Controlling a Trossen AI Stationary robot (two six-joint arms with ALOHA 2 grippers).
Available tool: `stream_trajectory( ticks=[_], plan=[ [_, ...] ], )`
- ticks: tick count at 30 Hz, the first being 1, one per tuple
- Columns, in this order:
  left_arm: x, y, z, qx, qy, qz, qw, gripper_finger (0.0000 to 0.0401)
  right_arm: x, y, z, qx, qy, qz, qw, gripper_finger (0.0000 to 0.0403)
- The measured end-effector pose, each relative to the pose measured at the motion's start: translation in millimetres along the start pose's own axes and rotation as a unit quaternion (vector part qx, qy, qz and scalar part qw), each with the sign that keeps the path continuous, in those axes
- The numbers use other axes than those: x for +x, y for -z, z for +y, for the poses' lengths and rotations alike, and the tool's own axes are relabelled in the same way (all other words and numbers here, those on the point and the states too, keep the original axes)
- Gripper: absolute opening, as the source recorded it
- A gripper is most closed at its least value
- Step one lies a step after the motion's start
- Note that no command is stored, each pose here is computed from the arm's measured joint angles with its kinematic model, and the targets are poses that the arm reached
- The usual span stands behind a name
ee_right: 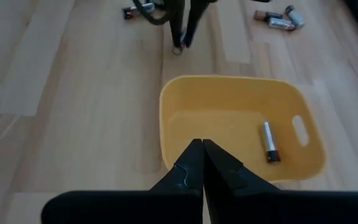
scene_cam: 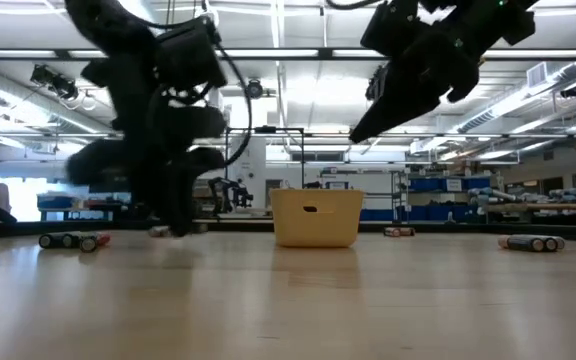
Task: Sort batteries
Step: Put the silver battery into the yellow bin
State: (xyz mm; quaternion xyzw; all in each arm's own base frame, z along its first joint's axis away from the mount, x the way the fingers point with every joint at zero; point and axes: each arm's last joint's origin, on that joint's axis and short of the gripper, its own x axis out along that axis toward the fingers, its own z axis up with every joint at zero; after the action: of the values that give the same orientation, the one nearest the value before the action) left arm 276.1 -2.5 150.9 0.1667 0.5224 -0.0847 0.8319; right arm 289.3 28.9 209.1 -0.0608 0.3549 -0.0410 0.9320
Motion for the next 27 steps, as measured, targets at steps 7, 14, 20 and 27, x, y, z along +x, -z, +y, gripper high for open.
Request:
stream_trajectory(
  ticks=[7, 14, 20, 27],
  plan=[
    [-36, -47, 42, -0.068, -0.063, -0.102, 0.990, 0.0044, -40, -8, -1, 0.003, 0.023, -0.031, 0.999, 0.0009],
    [-46, -75, 84, -0.151, -0.074, -0.201, 0.965, 0.0044, -76, -4, -10, 0.042, 0.088, -0.035, 0.995, 0.0009],
    [-6, -83, 100, -0.160, -0.043, -0.168, 0.972, 0.0044, -87, -1, -18, 0.069, 0.116, -0.031, 0.990, 0.0009],
    [32, -86, 104, -0.162, -0.018, -0.089, 0.983, 0.0044, -84, 4, -24, 0.082, 0.129, -0.006, 0.988, 0.0009]
  ],
)
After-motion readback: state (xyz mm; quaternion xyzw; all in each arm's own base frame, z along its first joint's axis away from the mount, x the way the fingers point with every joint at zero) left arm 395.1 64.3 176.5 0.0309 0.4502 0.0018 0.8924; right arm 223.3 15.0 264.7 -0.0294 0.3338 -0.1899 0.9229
